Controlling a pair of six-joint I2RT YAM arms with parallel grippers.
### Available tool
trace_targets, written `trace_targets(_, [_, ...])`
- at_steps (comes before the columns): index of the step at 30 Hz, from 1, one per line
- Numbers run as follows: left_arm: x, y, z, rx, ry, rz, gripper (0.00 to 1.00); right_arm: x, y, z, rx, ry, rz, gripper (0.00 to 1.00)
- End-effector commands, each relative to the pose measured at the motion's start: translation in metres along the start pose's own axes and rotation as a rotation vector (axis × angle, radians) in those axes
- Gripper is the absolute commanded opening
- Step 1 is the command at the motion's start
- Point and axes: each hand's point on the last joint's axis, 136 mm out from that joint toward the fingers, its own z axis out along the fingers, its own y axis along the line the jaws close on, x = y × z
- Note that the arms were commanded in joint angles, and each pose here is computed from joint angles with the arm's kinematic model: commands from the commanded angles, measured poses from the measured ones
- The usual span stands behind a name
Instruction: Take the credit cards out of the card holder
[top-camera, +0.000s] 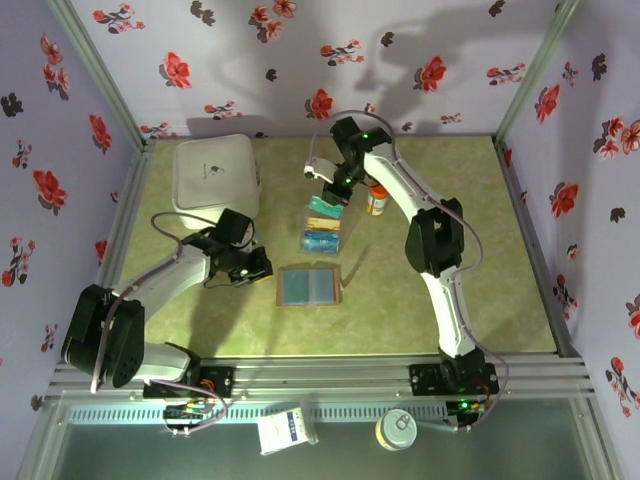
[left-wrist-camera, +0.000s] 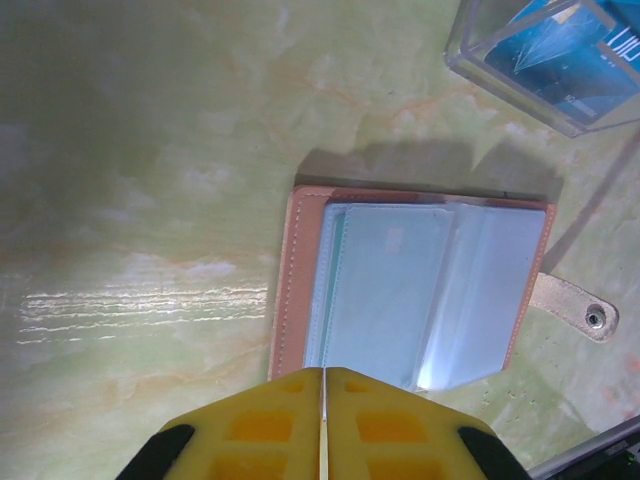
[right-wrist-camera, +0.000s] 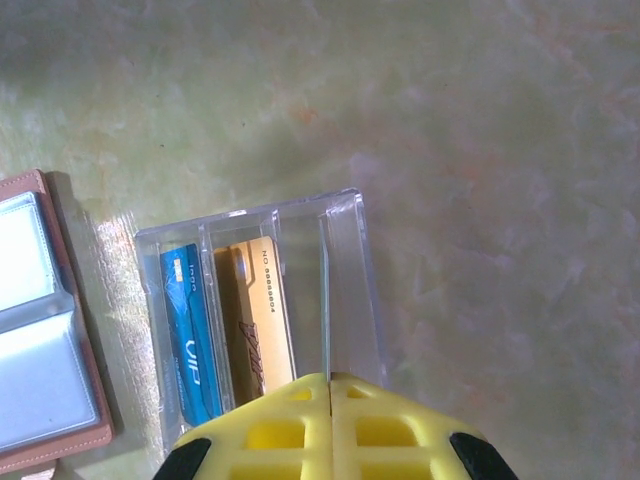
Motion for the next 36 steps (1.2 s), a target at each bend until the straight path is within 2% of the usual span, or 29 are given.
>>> trace_targets(1, [0.002, 0.010, -0.002, -0.030, -0.003, -0.015, 0.08, 0.000, -0.005, 0.009, -0.016, -0.005, -0.017, 0.00])
trace_targets(16, [0.000, 0.015, 0.008, -0.040, 0.022, -0.026, 0.08, 0.010, 0.000, 0.024, -0.067, 0.023, 0.002, 0.00])
trace_targets(27, [0.002, 0.017, 0.009, -0.040, 0.023, -0.031, 0.08, 0.015, 0.013, 0.034, -0.157, 0.024, 0.013, 0.00])
trace_targets(33, [0.002, 0.017, 0.009, -0.040, 0.024, -0.038, 0.08, 0.007, 0.006, 0.028, -0.118, 0.005, 0.023, 0.16])
trace_targets(36, [0.001, 0.015, 0.009, -0.037, 0.024, -0.033, 0.08, -0.004, -0.002, 0.013, -0.061, -0.030, 0.025, 0.19])
